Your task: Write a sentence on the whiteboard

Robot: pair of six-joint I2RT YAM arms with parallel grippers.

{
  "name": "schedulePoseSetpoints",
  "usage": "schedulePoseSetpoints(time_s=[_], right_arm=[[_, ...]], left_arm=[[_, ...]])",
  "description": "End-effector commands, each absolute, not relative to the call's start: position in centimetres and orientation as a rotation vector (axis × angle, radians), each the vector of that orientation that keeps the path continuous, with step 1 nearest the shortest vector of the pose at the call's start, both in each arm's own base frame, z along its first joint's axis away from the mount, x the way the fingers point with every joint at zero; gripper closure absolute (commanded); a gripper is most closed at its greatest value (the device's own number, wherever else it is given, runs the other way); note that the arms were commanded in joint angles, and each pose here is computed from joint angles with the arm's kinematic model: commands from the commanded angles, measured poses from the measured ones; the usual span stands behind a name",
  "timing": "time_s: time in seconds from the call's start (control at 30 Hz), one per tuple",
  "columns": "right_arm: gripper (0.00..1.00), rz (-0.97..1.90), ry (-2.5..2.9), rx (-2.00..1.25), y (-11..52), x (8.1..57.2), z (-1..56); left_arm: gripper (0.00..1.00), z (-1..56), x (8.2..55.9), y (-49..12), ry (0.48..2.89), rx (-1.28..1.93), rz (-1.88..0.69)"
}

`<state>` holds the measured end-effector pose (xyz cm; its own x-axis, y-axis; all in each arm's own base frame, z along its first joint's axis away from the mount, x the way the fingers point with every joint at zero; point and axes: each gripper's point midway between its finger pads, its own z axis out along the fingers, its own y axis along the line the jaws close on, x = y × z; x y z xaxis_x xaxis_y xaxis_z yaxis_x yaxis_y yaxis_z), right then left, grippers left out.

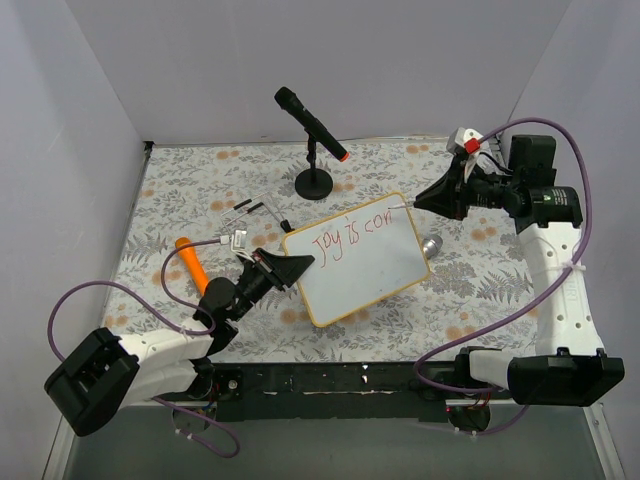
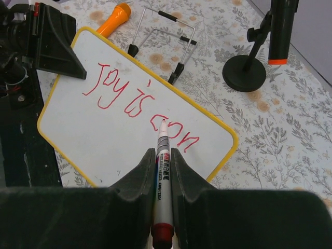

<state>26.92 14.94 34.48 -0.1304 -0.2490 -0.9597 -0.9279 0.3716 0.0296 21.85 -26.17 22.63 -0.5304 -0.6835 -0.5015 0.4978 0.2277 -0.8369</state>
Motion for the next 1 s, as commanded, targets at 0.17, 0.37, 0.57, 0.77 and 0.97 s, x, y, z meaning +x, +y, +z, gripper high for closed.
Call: schedulePoseSetpoints(time_s=[0.17,0.37,0.57,0.77,0.97], right_arm=[[0.99,0.893,1.536,-1.113,15.6,25.1,34.3],[0.99,0.896,1.533,-1.116,15.6,24.6,33.3],[0.99,0.873,1.544,-1.115,15.4,24.8,33.0],[0.99,0.859,1.554,-1.108,15.3,25.0,32.8],[0.99,0.850,1.558,-1.107,15.2,25.0,32.8]], left_arm=[[1.00,27.9,20.6,-24.6,1.296,-0.177,-1.598],[1.00,28.3,20.6,-24.7,1.285,-0.165,-1.605],[1.00,28.2,20.6,-24.6,1.284,-0.167,-1.608],[1.00,28.2,20.6,-24.7,1.290,-0.158,-1.605],[1.00,28.2,20.5,-24.6,1.290,-0.156,-1.606]])
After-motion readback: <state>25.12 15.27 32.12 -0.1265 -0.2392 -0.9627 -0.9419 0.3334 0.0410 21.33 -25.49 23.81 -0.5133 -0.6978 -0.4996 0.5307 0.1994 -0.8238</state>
